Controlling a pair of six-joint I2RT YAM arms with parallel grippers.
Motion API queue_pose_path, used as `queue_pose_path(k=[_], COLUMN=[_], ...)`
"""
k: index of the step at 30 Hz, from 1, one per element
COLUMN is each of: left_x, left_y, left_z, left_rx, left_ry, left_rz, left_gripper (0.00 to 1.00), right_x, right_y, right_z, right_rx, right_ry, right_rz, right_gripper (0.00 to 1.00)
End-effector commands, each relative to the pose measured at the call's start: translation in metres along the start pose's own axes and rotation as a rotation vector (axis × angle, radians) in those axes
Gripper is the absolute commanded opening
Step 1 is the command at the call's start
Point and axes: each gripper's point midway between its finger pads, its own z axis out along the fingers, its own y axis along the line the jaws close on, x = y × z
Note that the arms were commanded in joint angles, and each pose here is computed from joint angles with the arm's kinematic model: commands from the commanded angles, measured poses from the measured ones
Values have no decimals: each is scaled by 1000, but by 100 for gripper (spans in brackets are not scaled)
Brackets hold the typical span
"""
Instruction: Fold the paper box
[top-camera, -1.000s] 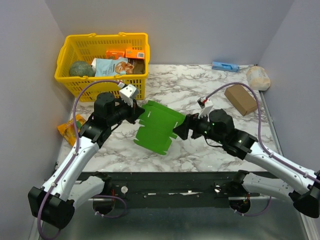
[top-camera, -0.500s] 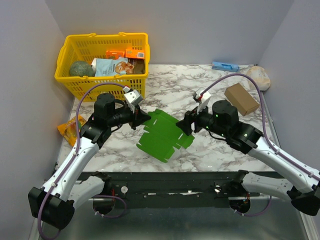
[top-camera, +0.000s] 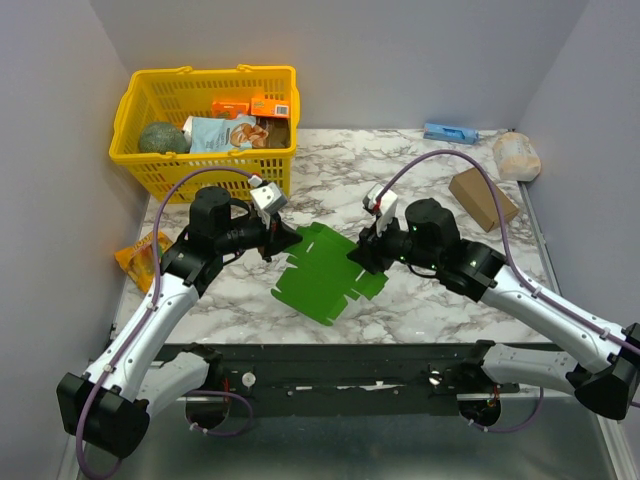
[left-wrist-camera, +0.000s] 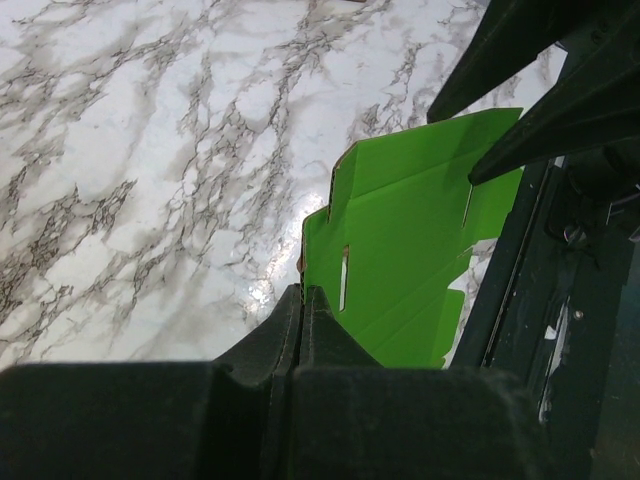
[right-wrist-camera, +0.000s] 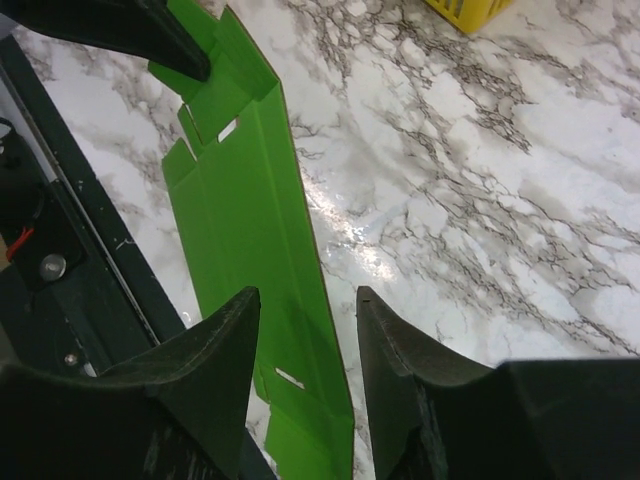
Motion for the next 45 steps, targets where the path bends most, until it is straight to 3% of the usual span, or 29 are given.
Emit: queue_pose_path(k=[1, 3, 8, 12, 20, 26, 30, 33, 35, 39, 40, 41, 43, 45], left_x=[-2, -2, -2, -1, 11, 34, 49, 59, 62, 64, 52, 75, 69, 95], left_y=[-6, -6, -6, -5, 14, 37, 61, 80, 86, 90, 93, 91, 91, 88], left_z=[1, 1, 1, 3, 15, 33, 36, 31, 26, 14, 10, 9, 7, 8], left_rx=[30, 28, 31, 28, -25, -89, -216, -340, -408, -513, -538, -558, -561, -564], left_ry=[0, 0, -3, -4, 59, 159, 217, 240, 234, 160, 81, 81, -20, -15], left_rz=[13, 11, 8, -4, -91, -213, -289, -319, -366, -446, -436, -501, -494, -529], left_gripper=[0, 0, 0, 0, 0, 0, 59, 83, 89, 91, 91, 92, 93, 92], right_x=[-11, -8, -3, -1, 8, 34, 54, 69, 83, 104, 108, 113, 124, 134], right_y=[13, 15, 19, 18, -7, -25, -40, -51, -51, -49, -49, -53, -56, -59], right_z=[-3, -1, 5, 7, 17, 35, 43, 48, 56, 68, 71, 71, 73, 74], right_rx=[-64, -72, -96, -61, 168, 332, 443, 500, 497, 473, 475, 491, 506, 518], right_ry=[-40, -29, -7, -2, 15, 120, 171, 211, 248, 294, 301, 313, 343, 366], right_rz=[-25, -29, -33, -46, -117, -140, -101, -111, -127, -133, -134, -139, -151, -163], right_gripper=[45, 37, 29, 12, 3, 1, 0, 1, 1, 1, 1, 1, 0, 1])
